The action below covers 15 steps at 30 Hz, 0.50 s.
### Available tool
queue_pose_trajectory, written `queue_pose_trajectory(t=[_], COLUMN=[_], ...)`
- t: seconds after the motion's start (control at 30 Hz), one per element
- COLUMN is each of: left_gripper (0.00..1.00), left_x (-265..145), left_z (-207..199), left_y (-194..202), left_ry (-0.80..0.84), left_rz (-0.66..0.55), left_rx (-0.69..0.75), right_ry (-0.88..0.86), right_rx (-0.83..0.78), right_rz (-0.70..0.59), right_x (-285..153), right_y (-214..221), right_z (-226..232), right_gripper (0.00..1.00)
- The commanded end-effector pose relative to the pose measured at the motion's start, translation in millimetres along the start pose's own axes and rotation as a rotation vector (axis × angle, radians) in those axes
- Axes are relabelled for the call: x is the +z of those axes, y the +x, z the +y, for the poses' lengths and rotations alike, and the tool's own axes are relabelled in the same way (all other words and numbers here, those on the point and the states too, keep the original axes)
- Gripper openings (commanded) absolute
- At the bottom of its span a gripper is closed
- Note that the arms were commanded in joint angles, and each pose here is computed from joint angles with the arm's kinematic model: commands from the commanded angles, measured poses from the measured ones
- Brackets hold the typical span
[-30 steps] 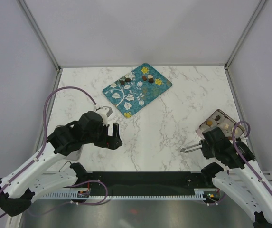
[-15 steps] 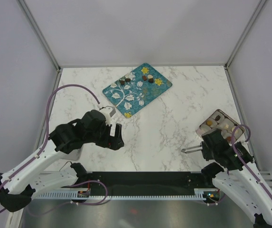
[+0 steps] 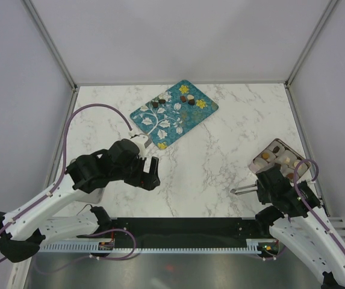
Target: Pack the chocolate
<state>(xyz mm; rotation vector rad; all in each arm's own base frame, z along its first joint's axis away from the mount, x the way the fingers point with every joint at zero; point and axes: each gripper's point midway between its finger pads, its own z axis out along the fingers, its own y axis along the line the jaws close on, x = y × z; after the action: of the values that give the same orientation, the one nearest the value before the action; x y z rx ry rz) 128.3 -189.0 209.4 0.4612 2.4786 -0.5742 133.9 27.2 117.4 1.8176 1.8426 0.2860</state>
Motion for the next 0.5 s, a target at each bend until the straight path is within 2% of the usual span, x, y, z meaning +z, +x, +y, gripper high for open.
queue_pose_trajectory(t=[0.0, 0.47], left_gripper=[0.99, 0.99], left_x=[-9.4, -13.3], left_z=[-2.2, -7.5], left_y=[-12.8, -16.6], left_ry=[-0.007, -0.005], left_rz=[-0.046, -0.055], left_rx=[0.044, 0.075], right_ry=[0.075, 0.088], right_rx=[0.234, 0.269], right_rz=[-0.091, -0.100], right_x=[4.3, 6.4], right_y=[-18.0, -18.2], right_z=[-12.5, -13.1], right_gripper=[0.37, 0.45])
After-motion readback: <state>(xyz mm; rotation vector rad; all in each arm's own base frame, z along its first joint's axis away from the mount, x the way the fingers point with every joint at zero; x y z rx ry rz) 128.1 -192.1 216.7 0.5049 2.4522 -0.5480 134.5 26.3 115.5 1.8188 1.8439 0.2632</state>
